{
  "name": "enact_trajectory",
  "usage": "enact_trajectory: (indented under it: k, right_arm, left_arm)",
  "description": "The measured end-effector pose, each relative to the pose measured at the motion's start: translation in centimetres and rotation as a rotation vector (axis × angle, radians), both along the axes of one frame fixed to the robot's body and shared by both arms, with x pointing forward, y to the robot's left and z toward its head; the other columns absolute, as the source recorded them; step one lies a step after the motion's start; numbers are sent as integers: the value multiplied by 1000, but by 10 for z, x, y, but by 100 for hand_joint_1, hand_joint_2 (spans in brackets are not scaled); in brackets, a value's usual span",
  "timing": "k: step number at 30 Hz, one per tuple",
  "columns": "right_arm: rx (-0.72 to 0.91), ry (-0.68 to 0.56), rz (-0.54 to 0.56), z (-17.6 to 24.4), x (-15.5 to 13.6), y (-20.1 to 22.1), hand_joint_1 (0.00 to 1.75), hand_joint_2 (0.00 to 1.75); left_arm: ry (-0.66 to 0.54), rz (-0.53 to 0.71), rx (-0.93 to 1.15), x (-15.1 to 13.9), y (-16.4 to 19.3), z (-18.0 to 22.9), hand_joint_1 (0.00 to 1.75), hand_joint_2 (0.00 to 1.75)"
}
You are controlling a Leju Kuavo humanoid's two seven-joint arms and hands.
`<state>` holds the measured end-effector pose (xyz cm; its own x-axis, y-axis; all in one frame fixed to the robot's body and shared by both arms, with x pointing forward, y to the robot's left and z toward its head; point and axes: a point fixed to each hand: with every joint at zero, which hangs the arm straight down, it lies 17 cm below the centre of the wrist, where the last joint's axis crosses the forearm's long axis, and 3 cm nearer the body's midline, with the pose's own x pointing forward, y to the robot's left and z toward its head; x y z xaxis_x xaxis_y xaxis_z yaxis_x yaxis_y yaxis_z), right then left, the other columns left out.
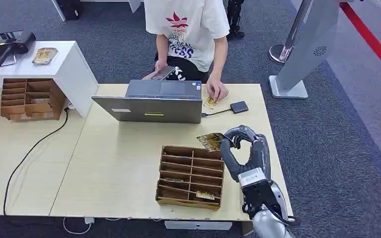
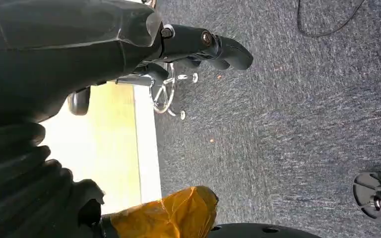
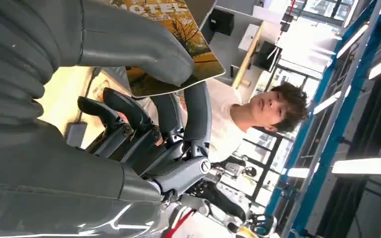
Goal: Pass the card to the sensor for recognition and then transmit it.
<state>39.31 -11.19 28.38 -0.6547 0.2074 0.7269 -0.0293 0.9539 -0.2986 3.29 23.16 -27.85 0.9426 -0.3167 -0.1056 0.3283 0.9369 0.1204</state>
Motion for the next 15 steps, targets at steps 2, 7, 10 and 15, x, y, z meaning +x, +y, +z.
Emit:
enact_trajectory:
  k: [2,7,10,15]
  right_arm:
    - [-14,-19,6,7,2,3,175,175]
    - [-44,-53,30,26,14,17,175,175]
    - [-56,-66,37,36,21,26,175,175]
    - [-101,-113,7,59,38,39,175,175]
  left_arm:
    - [-3,-14,2,1,1,0,0,175]
    - [-9,-38,5,2,2,0,0,175]
    - [-12,-60,4,3,2,0,0,175]
    - [-16,-86,4,5,2,0,0,175]
